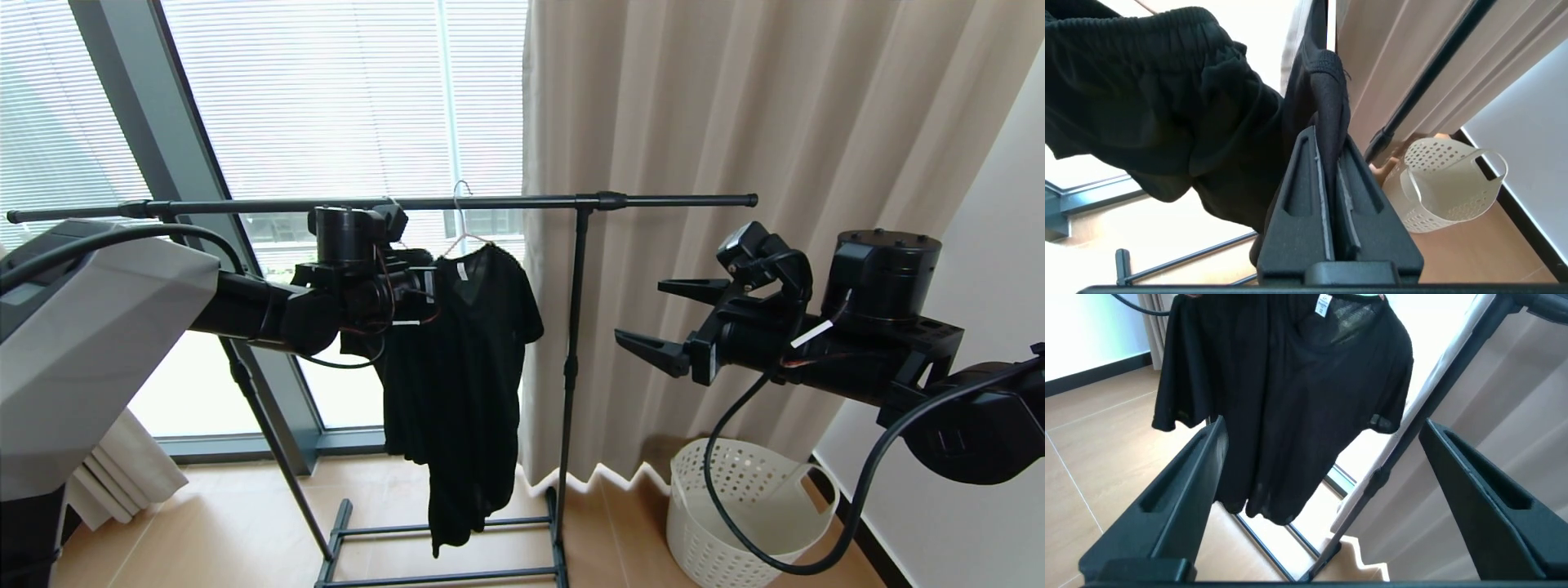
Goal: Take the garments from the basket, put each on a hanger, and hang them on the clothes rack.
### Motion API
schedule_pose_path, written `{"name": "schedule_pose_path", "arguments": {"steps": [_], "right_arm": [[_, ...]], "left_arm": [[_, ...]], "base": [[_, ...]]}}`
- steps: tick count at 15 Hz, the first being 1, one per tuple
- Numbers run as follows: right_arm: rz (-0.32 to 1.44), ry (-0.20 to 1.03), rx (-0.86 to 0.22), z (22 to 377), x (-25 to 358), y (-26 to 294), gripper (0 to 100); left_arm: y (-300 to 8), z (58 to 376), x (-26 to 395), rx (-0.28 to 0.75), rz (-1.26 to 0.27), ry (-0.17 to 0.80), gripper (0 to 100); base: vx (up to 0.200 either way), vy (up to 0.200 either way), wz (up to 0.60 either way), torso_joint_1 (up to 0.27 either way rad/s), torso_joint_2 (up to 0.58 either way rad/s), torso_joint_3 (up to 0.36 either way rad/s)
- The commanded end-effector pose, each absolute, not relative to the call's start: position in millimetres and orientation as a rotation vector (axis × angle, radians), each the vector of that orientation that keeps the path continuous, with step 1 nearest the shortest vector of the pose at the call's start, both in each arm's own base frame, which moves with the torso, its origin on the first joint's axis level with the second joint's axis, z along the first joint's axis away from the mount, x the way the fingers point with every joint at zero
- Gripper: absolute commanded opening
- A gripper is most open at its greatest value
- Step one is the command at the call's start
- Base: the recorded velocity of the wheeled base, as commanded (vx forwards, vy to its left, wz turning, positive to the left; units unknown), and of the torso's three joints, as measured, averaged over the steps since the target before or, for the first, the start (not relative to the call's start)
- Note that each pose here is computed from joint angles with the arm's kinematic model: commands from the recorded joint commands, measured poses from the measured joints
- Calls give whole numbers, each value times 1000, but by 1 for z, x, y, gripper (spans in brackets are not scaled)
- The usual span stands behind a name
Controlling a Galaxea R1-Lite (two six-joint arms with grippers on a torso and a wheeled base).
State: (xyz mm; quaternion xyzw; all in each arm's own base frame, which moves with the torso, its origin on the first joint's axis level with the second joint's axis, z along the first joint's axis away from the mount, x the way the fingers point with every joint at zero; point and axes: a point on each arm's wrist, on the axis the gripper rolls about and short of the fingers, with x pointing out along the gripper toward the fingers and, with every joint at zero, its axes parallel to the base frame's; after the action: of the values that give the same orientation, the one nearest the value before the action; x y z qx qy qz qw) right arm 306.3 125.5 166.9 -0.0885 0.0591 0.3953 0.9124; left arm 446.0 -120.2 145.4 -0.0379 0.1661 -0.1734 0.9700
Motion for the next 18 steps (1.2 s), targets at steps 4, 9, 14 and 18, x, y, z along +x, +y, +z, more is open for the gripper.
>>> {"name": "schedule_pose_path", "arguments": {"steps": [4,9,14,18], "right_arm": [[814,122,-183,166,307,125,100],[816,122,-183,166,307,126,100],[814,122,-183,166,307,125,100],[816,120,-183,166,307,126,100]], "left_arm": [[-121,136,450,-77,-347,357,0],[-122,131,451,-76,-347,368,0],[-123,127,451,-77,-348,377,0],[-131,121,447,-70,-355,399,0]], "base": [[0,0,0,0,0,0],[0,0,0,0,0,0],[0,0,0,0,0,0],[0,0,0,0,0,0]]}}
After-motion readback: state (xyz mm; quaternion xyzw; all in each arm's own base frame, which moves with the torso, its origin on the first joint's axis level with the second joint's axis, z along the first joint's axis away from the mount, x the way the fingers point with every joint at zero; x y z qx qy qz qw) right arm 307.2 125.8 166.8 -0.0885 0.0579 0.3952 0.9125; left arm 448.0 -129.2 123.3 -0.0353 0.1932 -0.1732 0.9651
